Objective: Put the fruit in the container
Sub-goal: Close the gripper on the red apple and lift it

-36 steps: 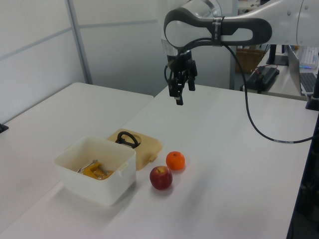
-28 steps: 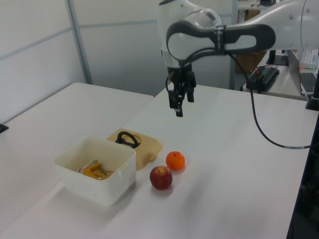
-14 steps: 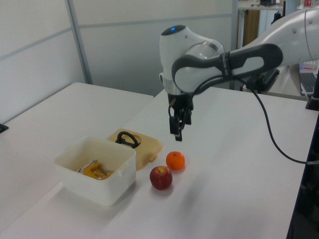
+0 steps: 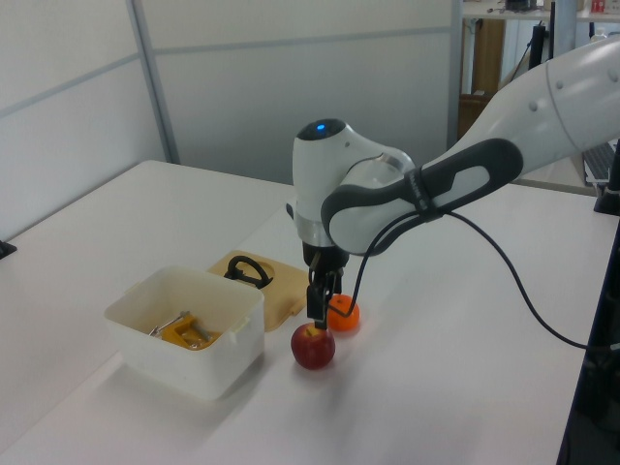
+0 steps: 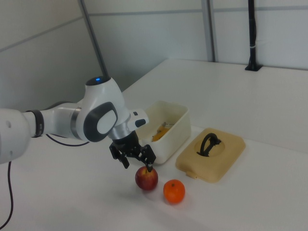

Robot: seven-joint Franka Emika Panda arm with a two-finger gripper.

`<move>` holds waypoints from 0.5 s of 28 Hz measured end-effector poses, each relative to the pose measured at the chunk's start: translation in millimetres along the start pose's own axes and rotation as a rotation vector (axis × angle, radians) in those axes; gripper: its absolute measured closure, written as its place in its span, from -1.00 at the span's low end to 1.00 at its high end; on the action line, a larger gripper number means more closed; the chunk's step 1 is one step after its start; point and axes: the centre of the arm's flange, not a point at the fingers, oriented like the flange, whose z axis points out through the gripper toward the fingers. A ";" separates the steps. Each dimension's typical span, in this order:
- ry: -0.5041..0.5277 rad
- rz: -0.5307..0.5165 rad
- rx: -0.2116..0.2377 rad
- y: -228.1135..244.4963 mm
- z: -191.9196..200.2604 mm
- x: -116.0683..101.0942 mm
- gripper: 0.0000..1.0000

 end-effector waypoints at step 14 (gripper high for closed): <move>-0.006 -0.040 0.027 -22.9 58.6 15.7 -1.00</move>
